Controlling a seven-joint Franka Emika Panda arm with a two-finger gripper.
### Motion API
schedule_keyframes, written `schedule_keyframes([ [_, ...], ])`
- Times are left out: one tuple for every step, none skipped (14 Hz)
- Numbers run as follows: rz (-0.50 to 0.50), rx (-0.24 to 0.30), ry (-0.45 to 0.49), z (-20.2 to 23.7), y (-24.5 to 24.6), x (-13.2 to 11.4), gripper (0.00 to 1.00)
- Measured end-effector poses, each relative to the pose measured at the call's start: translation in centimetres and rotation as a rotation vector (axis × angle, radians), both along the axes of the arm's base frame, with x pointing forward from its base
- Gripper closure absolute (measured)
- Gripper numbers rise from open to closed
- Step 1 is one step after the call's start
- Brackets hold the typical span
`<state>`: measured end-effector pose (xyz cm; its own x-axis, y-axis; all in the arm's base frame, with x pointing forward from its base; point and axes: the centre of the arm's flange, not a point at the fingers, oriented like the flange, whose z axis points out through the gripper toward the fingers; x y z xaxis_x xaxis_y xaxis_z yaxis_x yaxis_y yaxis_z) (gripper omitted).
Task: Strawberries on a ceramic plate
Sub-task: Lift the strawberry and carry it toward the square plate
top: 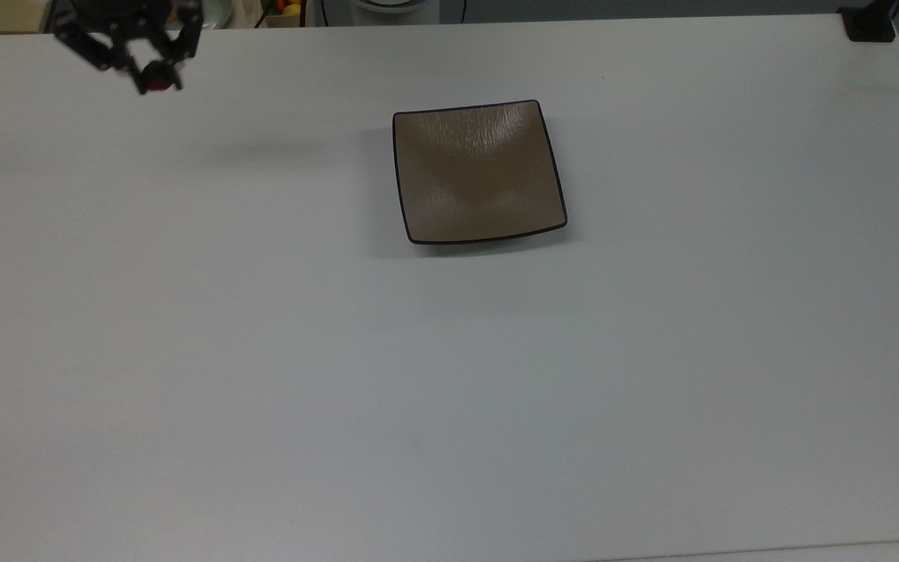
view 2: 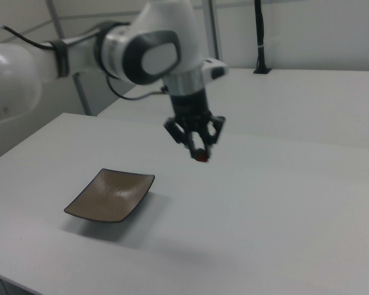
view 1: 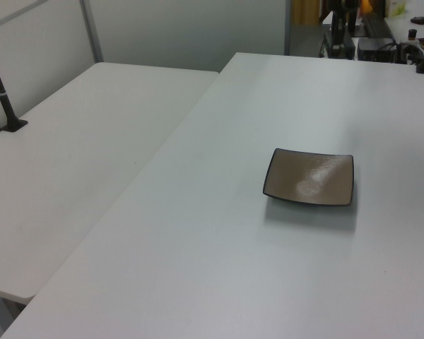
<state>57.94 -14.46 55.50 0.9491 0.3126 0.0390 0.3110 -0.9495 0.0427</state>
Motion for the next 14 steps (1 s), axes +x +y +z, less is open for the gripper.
schedule_keyframes([
  [0.016,0.012,0.001,1.0,1.3,-0.5,0.66],
  [0.027,0.019,0.003,1.8,2.8,-0.8,0.66],
  [0.033,0.025,0.006,2.3,4.6,-0.9,0.66],
  [0.034,0.028,0.007,2.5,6.6,-0.8,0.66],
  [0.032,0.032,0.007,2.5,8.8,-0.6,0.66],
  [0.028,0.035,0.009,2.4,10.9,-0.4,0.66],
  [0.027,0.037,0.012,2.3,12.9,-0.3,0.66],
  [0.026,0.040,0.015,2.2,14.7,-0.3,0.66],
  [0.024,0.041,0.017,2.1,16.2,-0.3,0.66],
  [0.019,0.043,0.020,2.0,17.6,-0.4,0.66],
  [0.014,0.045,0.023,1.8,18.8,-0.4,0.66],
  [0.009,0.046,0.029,1.5,20.0,-0.5,0.66],
  [0.005,0.047,0.039,1.0,21.2,-0.5,0.66],
  [0.004,0.047,0.053,0.3,22.3,-0.4,0.66],
])
